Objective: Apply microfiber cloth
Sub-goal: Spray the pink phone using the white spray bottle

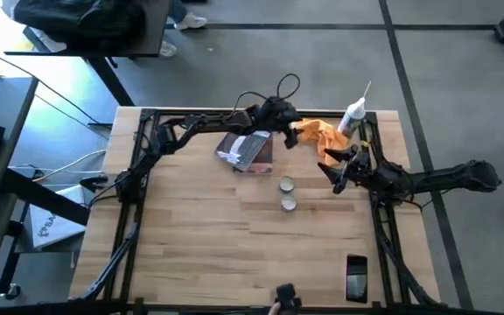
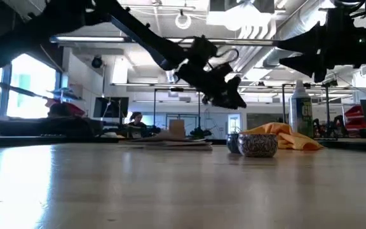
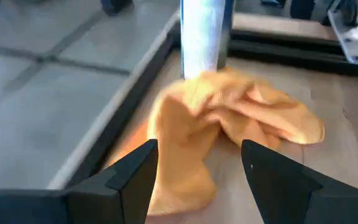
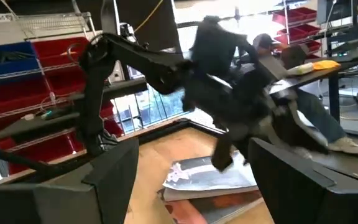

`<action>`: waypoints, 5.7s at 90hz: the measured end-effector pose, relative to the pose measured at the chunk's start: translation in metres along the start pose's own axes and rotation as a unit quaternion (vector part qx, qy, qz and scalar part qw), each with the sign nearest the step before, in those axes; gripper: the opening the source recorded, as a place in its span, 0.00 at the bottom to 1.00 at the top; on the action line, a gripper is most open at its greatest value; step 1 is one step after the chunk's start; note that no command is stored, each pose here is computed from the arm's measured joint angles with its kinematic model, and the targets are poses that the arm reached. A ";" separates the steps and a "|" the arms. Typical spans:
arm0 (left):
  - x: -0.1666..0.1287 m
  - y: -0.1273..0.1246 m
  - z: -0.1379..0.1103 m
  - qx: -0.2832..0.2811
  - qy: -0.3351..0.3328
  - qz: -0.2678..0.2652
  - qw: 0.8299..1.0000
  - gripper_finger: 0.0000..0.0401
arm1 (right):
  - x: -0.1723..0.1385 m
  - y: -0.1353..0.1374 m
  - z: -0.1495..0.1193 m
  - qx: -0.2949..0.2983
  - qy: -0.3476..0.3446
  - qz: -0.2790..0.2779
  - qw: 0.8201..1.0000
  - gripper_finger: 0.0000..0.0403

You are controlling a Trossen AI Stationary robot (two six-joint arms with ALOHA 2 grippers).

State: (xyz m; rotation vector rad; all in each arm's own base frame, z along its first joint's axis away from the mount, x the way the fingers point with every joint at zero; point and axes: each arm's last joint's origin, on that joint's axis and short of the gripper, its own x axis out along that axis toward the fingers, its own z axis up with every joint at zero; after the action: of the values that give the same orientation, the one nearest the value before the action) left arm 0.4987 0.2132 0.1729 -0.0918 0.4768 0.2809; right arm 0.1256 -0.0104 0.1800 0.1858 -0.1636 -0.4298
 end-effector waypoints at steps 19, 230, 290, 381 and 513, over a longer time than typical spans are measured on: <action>0.030 -0.013 -0.009 -0.032 -0.007 0.043 0.999 0.53 | 0.000 0.000 0.000 0.002 0.000 0.001 1.000 0.67; -0.122 -0.078 0.013 0.087 0.121 -0.004 0.989 0.00 | 0.022 0.031 0.051 -0.131 0.172 -0.004 0.976 0.59; -0.320 -0.066 -0.013 0.068 -0.161 0.015 0.984 0.00 | 0.068 0.022 0.063 -0.198 0.144 -0.204 0.948 0.59; -0.328 -0.093 -0.066 0.059 -0.135 -0.036 0.988 0.00 | 0.079 -0.091 0.124 0.076 0.235 -0.601 0.760 0.58; -0.379 -0.106 -0.089 0.158 -0.051 -0.071 0.984 0.00 | 0.075 -0.026 0.146 -0.080 0.372 -0.235 0.894 0.08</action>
State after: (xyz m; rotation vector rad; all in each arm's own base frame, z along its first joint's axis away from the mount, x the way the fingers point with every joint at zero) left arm 0.1676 0.0057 0.2721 0.1973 0.4058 0.0679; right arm 0.1541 -0.0869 0.3245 0.2164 0.6871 -0.8209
